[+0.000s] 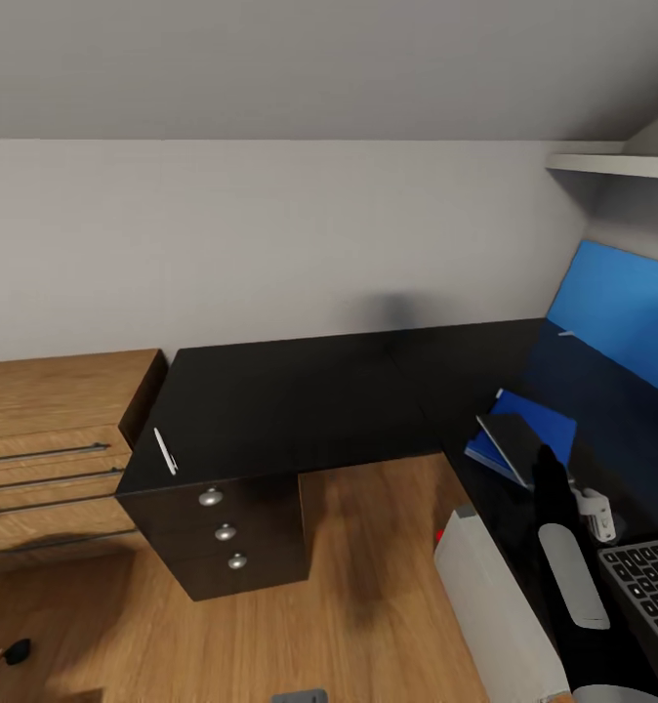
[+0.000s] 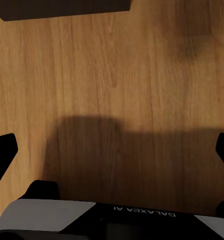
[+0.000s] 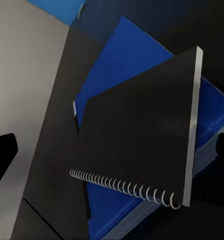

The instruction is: In the bedroom, organize the workspace by keeping the computer under the desk, ensuring the monitor is on the desk, placing the keyboard on the desk next to the monitor, placing the mouse on the desk next to the keyboard, moving the folder from the swivel chair onto the desk next to the mouse, stacking the notebook on top of the folder with the pen on top of the notebook, and positioning the swivel chair next to the desk.

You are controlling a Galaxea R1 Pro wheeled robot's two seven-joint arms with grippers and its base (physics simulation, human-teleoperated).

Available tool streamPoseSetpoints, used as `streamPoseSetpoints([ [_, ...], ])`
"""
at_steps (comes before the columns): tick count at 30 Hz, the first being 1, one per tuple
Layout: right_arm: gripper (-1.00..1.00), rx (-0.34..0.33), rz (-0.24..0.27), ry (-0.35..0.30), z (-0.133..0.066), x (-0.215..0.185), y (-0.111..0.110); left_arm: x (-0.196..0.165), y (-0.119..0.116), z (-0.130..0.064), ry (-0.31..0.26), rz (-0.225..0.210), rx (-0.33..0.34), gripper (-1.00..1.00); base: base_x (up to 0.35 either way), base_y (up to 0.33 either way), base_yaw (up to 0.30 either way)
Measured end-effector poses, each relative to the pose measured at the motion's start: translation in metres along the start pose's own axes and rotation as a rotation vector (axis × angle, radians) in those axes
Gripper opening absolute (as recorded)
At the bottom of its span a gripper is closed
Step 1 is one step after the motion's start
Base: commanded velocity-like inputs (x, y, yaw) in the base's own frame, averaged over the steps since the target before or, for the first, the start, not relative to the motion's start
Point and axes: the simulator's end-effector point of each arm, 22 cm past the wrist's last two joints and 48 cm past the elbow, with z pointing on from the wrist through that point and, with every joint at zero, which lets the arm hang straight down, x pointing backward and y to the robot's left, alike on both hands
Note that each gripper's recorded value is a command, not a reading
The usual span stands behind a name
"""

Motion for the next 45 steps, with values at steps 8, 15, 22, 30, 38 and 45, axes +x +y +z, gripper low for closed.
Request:
streamPoseSetpoints([
  [8, 1.00, -0.132, 0.029, -0.013, -0.009, -0.009, 0.047, -0.002, 0.001, -0.004, 0.001, -0.003, -0.002, 1.00, -0.010, 0.000, 0.000],
  [15, 1.00, -0.216, 0.049, -0.003, -0.018, -0.009, 0.077, -0.008, 0.003, -0.014, 0.002, -0.007, -0.004, 1.00, 0.000, 0.000, 0.055],
  [22, 1.00, -0.204, 0.090, 0.025, -0.032, 0.009, 0.087, -0.015, 0.003, -0.025, -0.003, -0.008, -0.004, 1.00, 0.000, 0.000, 0.188],
  [30, 1.00, -0.236, 0.066, 0.081, -0.044, 0.031, 0.107, -0.018, 0.003, -0.032, -0.005, -0.007, -0.003, 1.00, 0.000, 0.000, 0.024],
  [38, 1.00, -0.247, 0.062, 0.097, -0.048, 0.042, 0.112, -0.019, 0.002, -0.032, -0.008, -0.004, -0.001, 1.00, 0.000, 0.000, 0.000],
  [45, 1.00, -0.224, 0.059, 0.111, -0.047, 0.051, 0.101, -0.019, 0.001, -0.033, -0.010, -0.002, 0.001, 1.00, 0.000, 0.129, 0.082],
])
